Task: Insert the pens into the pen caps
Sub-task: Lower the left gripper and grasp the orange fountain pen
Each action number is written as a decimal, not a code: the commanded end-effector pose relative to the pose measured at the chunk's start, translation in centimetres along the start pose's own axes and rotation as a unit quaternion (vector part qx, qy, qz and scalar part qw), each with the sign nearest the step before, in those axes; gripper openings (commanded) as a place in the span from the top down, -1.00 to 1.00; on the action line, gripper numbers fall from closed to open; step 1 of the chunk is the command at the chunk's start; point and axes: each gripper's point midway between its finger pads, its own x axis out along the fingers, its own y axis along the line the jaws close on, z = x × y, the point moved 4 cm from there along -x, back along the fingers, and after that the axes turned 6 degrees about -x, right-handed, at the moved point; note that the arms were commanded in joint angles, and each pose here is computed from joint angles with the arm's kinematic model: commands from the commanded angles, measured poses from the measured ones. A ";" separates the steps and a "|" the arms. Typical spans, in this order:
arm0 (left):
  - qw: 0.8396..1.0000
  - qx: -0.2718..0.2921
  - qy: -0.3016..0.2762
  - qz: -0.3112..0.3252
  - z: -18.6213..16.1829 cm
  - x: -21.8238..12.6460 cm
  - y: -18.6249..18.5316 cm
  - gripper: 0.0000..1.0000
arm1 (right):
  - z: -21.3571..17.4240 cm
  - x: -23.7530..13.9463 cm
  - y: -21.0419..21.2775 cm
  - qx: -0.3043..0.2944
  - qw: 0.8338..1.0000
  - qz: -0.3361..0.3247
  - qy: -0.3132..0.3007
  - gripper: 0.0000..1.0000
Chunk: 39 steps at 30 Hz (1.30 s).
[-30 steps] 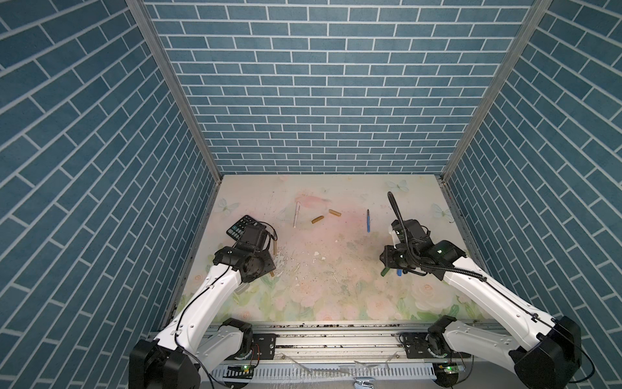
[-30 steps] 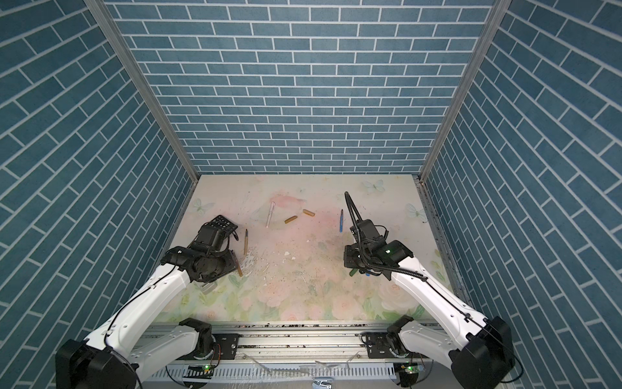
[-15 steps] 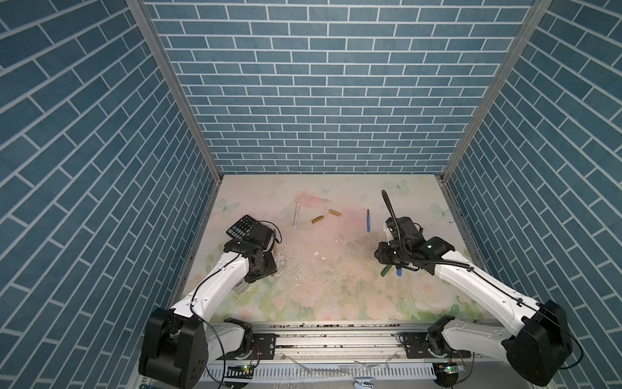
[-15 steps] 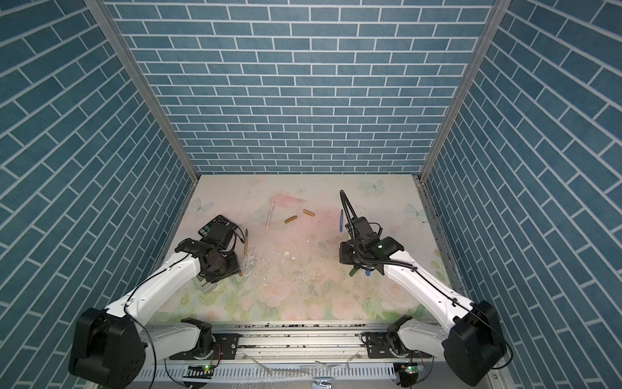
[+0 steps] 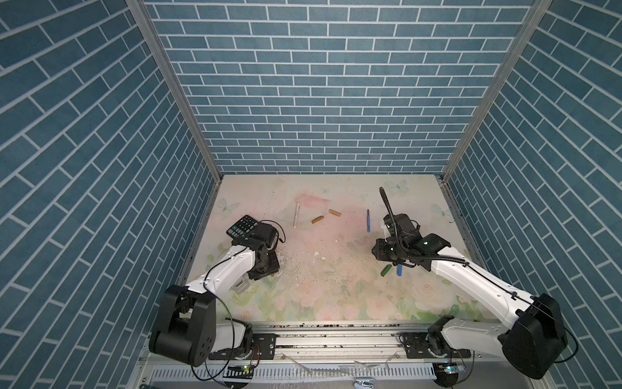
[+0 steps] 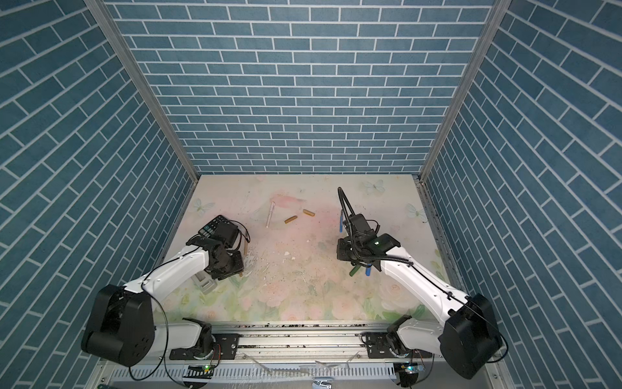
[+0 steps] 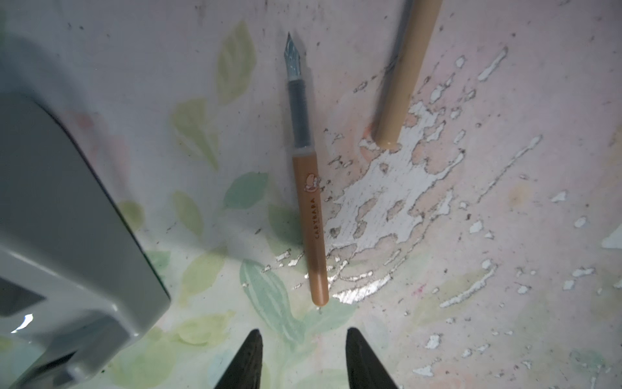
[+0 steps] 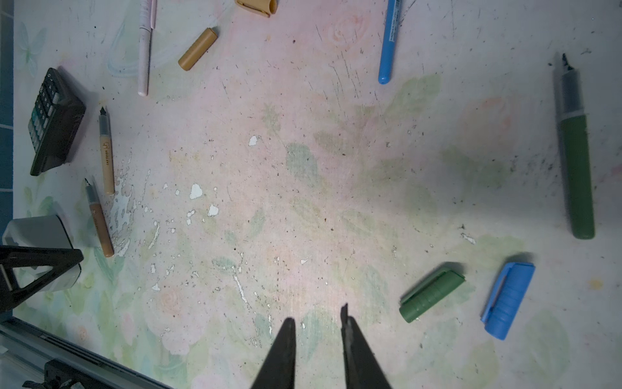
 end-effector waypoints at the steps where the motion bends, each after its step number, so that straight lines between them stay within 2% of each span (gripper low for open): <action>1: 1.000 -0.005 -0.014 -0.007 0.9 0.6 -0.3 0.16 | 0.0 0.0 0.3 0.018 1.000 0.002 -0.004 0.47; 8: 1.000 -0.010 0.003 0.022 1.4 2.9 -0.2 0.38 | -1.3 0.3 -0.4 0.030 1.000 -0.002 0.001 0.47; 14: 0.999 -0.019 0.001 0.030 1.4 3.8 0.1 0.45 | -1.6 0.2 -0.4 0.034 0.999 -0.002 -0.004 0.47; 20: 0.999 -0.013 0.007 0.031 1.4 4.5 -0.1 0.67 | -1.7 0.3 -0.1 0.039 0.999 0.001 -0.005 0.47; 23: 0.999 -0.010 0.010 0.031 1.2 4.8 0.0 0.66 | -1.6 0.1 0.2 0.038 0.999 0.004 -0.009 0.47; 27: 1.000 -0.009 0.010 0.028 1.1 4.9 0.0 0.43 | -1.4 -0.5 0.5 0.037 0.999 0.008 -0.017 0.47; 29: 1.000 -0.010 0.010 0.026 1.0 4.9 0.1 0.41 | -1.3 -0.7 0.5 0.037 0.999 0.009 -0.020 0.47; 31: 1.000 -0.012 0.010 0.024 0.9 5.0 0.1 0.48 | -1.3 -0.9 0.5 0.036 0.999 0.007 -0.023 0.47; 36: 1.000 -0.011 0.008 0.016 0.8 5.2 0.0 0.82 | -1.2 -1.4 0.6 0.037 0.999 0.009 -0.030 0.47; 39: 1.000 -0.006 0.002 0.016 1.0 4.7 0.0 0.86 | -1.1 -1.6 0.6 0.038 0.999 0.011 -0.033 0.47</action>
